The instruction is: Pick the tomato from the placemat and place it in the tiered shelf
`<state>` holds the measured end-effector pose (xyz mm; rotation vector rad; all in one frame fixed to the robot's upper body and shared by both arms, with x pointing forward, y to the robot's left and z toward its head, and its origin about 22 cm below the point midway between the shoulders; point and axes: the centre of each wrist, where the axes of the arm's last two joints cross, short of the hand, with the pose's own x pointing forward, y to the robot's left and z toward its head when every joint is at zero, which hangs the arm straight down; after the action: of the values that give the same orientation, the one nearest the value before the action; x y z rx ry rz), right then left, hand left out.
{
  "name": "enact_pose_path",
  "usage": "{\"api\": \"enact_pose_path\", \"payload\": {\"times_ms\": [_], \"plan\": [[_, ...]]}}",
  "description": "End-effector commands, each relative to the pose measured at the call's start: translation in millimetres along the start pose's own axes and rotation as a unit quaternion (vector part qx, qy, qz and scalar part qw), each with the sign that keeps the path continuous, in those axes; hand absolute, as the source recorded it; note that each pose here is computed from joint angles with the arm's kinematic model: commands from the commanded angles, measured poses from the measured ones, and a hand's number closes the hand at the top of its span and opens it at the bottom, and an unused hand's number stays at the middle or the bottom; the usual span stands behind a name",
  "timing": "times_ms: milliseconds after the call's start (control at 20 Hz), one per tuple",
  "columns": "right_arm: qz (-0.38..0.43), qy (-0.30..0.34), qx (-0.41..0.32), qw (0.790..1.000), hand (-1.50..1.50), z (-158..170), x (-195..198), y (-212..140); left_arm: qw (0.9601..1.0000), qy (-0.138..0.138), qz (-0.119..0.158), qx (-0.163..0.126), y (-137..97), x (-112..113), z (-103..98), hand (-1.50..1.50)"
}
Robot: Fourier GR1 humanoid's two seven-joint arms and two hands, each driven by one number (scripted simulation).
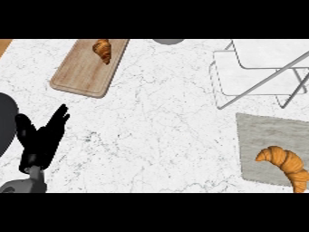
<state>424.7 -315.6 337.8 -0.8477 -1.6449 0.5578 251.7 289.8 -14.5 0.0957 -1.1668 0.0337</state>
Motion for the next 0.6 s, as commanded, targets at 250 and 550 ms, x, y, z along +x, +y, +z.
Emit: {"api": "enact_pose_path", "payload": {"times_ms": [250,550], "plan": [[-0.177,0.029,-0.037,0.983,-1.5,-6,-9,-17,0.9996,0.026,0.005,-0.005,-12,-13,0,0.0],[-0.284,0.045,-0.067,0.955,-1.5,-6,-7,-29,0.9995,0.03,0.008,0.003,8,-18,-5,0.0]]}}
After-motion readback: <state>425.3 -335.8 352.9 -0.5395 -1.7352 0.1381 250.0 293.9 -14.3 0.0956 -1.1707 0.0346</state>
